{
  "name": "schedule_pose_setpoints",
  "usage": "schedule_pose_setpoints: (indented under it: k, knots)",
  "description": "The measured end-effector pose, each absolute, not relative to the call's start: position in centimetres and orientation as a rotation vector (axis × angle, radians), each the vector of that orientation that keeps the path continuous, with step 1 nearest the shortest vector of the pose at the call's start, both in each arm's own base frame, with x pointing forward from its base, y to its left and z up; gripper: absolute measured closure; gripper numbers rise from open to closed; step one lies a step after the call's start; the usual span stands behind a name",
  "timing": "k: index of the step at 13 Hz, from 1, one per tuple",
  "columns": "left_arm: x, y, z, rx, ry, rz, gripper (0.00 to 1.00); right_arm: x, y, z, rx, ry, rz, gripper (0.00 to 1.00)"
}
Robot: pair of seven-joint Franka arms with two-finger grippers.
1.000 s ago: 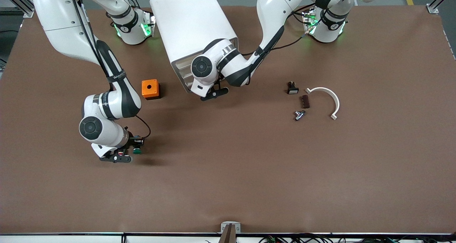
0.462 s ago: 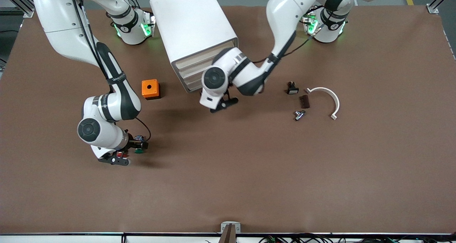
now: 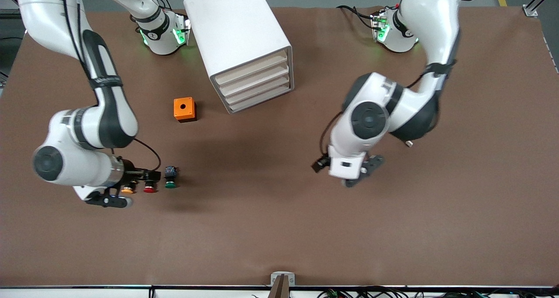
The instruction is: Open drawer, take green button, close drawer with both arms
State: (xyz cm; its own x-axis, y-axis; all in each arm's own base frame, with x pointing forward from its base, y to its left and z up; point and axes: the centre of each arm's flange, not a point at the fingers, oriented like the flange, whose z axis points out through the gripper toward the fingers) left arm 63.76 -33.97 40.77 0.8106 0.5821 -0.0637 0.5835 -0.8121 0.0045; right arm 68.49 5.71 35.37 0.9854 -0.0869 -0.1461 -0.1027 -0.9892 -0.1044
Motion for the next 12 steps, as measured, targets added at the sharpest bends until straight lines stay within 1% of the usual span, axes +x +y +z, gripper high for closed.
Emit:
schedule_pose_setpoints:
  k: [3,5,7,9,12]
  knots:
    - [65.9,-27.0,45.3,2.971,0.956,-0.003,0.0,68.2,2.9,40.9,-2.995,0.065,0.119,0.0]
    - [66.3,-22.4,48.2,3.014,0.882,0.012,0.0,67.6,2.9,44.4,-2.989,0.023,0.08,0.0]
    - [66.5,-17.3,52.1,3.022,0.83,0.056,0.0,66.8,2.8,48.1,-2.999,-0.007,0.076,0.0]
    - [66.0,-12.4,55.7,3.042,0.739,0.101,0.0,66.1,2.3,52.2,-3.052,-0.035,0.069,0.0]
    - [63.9,-6.6,59.4,3.115,0.552,0.041,0.0,65.0,0.9,57.6,-3.069,0.089,0.011,0.0]
